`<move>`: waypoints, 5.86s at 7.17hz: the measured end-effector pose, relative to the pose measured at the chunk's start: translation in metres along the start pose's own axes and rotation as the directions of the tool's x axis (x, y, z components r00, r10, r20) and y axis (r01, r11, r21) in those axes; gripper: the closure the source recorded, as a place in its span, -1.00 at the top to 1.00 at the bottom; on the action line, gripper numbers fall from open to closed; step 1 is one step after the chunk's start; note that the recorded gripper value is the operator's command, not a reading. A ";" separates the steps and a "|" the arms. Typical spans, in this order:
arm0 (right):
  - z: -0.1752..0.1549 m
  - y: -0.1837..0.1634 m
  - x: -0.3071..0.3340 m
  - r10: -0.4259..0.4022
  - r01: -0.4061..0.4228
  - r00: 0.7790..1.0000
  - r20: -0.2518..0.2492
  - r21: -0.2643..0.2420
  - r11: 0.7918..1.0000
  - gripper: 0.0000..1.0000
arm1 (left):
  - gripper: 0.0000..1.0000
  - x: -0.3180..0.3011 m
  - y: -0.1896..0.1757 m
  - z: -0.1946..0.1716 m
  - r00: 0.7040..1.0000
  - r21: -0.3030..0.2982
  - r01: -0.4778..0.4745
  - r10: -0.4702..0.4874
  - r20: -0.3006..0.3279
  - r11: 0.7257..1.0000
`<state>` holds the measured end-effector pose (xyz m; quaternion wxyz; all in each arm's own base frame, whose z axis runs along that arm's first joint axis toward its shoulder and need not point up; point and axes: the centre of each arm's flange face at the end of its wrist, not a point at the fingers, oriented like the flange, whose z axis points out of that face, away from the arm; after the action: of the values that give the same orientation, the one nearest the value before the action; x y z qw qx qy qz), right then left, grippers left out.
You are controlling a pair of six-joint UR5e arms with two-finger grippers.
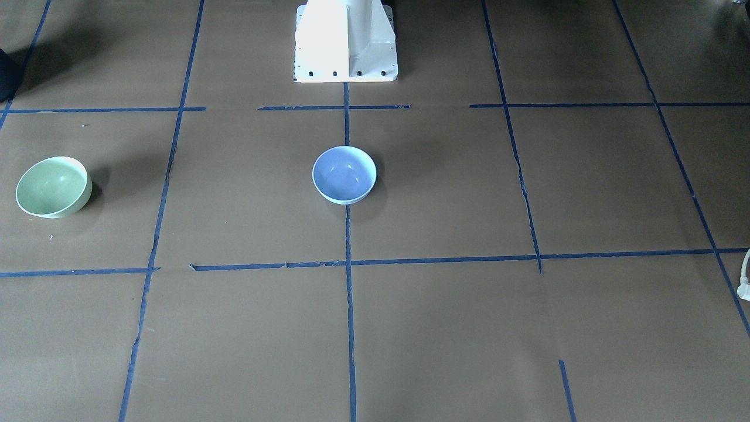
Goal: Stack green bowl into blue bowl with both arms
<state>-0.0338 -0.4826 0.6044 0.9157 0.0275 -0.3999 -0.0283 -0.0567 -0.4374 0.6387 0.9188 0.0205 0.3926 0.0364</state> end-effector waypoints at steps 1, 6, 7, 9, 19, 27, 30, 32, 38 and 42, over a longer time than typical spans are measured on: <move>0.010 0.007 -0.005 0.005 -0.005 1.000 0.007 0.000 1.000 1.00 | 1.00 0.003 0.003 -0.004 1.000 0.007 0.007 -0.007 0.001 1.000; 0.119 0.065 -0.036 0.011 -0.012 1.000 0.013 0.054 0.998 -0.28 | 1.00 0.006 0.004 -0.006 1.000 0.013 0.004 -0.004 0.004 1.000; 0.129 0.064 -0.038 0.009 -0.010 1.000 0.015 0.051 0.999 -0.96 | 1.00 0.006 0.004 -0.006 1.000 0.013 0.002 -0.002 0.004 1.000; 0.130 0.060 -0.046 0.015 -0.017 0.999 0.031 0.054 0.998 -1.00 | 1.00 0.006 0.004 -0.006 1.000 0.012 -0.001 0.001 0.005 1.000; 0.010 -0.039 -0.356 0.208 -0.204 0.971 0.116 -0.042 0.978 -0.94 | 1.00 0.006 0.004 -0.006 1.000 0.012 0.006 -0.006 0.004 1.000; 0.096 0.037 -0.647 0.460 -0.462 0.886 0.049 0.028 0.886 -0.71 | 1.00 0.005 0.003 -0.004 1.000 0.009 0.010 -0.010 0.002 1.000; 0.110 0.035 -0.651 0.468 -0.469 0.883 0.026 0.031 0.883 0.51 | 1.00 0.006 0.003 -0.005 1.000 0.010 0.010 -0.010 0.001 1.000; 0.112 0.035 -0.651 0.465 -0.466 0.885 0.022 0.032 0.884 1.00 | 1.00 0.007 0.003 -0.005 1.000 0.011 0.008 -0.008 0.000 1.000; 0.015 -0.085 -0.514 0.291 -0.292 0.957 -0.016 -0.035 0.956 1.00 | 1.00 0.003 0.000 0.000 1.000 0.001 0.014 -0.014 0.000 1.000; -0.055 -0.153 -0.198 -0.039 0.027 0.993 -0.108 -0.110 0.994 1.00 | 1.00 -0.005 0.003 0.008 1.000 -0.016 0.016 -0.016 0.000 1.000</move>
<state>-0.1320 -0.6189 0.4112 0.9359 -0.0141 -0.3463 -0.0635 -0.0543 -0.4344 0.6480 0.9191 0.0102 0.3926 0.0320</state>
